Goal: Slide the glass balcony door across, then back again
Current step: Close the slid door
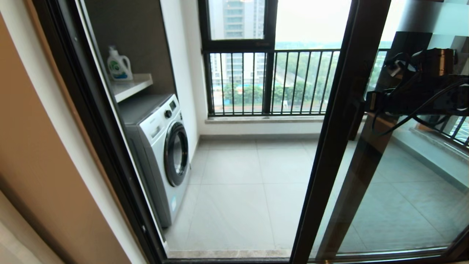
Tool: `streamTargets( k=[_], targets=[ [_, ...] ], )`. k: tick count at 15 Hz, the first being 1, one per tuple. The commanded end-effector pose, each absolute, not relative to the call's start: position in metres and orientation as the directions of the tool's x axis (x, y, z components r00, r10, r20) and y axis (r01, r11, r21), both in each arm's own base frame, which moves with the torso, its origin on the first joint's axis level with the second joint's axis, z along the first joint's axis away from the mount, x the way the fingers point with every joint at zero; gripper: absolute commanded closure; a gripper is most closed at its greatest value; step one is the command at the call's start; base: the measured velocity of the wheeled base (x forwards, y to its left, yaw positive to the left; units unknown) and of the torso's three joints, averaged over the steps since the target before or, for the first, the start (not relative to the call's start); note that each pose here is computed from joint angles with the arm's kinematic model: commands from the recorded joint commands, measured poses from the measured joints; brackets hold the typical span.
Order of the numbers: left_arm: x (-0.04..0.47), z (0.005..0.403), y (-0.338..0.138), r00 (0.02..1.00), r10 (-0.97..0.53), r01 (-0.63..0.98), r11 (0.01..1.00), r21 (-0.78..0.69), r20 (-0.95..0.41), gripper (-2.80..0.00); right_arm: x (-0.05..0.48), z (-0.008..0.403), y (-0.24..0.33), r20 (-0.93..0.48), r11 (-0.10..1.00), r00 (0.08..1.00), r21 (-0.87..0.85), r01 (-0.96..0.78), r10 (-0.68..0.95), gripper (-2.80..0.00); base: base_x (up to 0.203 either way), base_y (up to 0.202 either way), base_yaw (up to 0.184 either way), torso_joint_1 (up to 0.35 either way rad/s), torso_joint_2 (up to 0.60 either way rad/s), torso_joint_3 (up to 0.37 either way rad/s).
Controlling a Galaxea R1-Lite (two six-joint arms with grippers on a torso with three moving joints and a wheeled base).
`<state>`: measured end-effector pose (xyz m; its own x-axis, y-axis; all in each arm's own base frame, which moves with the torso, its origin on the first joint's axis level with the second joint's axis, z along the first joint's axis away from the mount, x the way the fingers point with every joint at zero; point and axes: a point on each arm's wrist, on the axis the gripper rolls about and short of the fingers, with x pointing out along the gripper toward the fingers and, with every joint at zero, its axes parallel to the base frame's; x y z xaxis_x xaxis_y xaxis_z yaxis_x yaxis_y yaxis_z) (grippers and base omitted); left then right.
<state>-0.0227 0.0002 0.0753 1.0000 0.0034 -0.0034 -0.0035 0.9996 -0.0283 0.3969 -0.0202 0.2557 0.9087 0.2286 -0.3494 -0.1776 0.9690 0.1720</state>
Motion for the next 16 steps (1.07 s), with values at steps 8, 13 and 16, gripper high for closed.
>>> streamTargets(
  k=[8,13,16],
  targets=[
    [-0.023,0.075,0.000,1.000,0.005,-0.005,1.000,-0.029,-0.003,0.00,0.394,0.255,0.072,-0.343,0.939,0.874,0.137,-0.317,0.345,0.00,0.000,0.000,0.000,0.000,0.00,0.000],
    [-0.023,0.075,0.000,1.000,0.003,-0.003,1.000,-0.029,-0.003,0.00,0.391,0.250,0.114,-0.343,0.918,0.851,0.157,-0.365,0.397,0.00,0.000,0.000,0.000,0.000,0.00,0.000],
    [-0.023,0.075,0.000,1.000,0.003,-0.003,1.000,-0.029,-0.003,0.00,0.389,0.247,0.137,-0.324,0.903,0.842,0.156,-0.401,0.431,0.00,0.000,0.000,0.000,0.000,0.00,0.000]
  ],
)
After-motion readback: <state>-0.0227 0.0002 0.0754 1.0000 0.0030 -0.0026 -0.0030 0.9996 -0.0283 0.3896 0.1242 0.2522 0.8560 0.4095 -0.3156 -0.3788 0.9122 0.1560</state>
